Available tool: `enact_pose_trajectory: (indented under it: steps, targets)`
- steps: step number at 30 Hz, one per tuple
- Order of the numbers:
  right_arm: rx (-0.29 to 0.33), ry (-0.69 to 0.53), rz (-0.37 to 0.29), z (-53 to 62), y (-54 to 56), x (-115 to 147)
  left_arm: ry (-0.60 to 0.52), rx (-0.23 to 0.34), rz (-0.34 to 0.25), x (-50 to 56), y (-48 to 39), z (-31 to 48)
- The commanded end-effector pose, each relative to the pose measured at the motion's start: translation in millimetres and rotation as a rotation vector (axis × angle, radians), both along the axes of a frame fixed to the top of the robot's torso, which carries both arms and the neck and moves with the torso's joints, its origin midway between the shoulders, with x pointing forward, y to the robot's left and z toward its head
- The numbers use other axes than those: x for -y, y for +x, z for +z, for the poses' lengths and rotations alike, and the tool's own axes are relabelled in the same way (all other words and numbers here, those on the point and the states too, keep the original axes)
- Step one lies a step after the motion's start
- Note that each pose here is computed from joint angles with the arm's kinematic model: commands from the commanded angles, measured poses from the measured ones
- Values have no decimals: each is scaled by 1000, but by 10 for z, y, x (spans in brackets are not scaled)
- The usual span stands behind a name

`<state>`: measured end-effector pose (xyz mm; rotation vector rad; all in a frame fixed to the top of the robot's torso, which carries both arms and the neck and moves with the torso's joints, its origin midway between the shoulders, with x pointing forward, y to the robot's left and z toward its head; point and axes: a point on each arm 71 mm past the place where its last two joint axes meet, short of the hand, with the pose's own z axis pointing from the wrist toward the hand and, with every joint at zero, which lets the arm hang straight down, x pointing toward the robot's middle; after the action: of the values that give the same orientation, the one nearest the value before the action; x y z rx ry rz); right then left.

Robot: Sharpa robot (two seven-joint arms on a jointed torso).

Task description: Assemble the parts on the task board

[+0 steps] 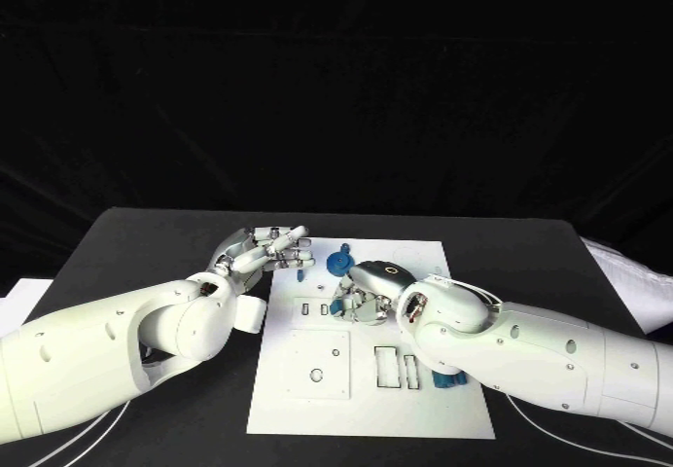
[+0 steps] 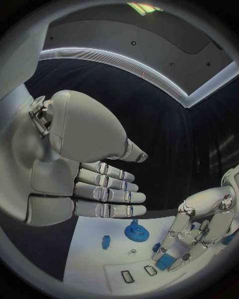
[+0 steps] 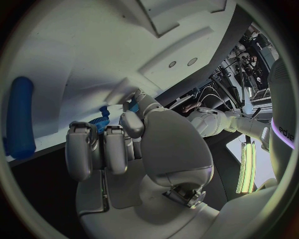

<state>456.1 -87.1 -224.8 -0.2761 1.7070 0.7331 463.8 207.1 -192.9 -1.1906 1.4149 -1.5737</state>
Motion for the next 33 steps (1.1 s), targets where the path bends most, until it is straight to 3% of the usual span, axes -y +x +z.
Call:
enact_pose_trajectory:
  steps: [1, 12, 22, 33]
  targets:
    - [-32, -44, 3, -79, -29, -1, -15, 7, -18, 24, -6, 13]
    - [-2, 2, 0, -21, -65, -10, -14, 5, -18, 20, -4, 10]
    - [-19, -39, -8, 11, -107, 8, -13, 1, -18, 10, -1, 5]
    - [44, -138, -19, 228, -76, -13, -12, -1, -20, 10, -3, 4]
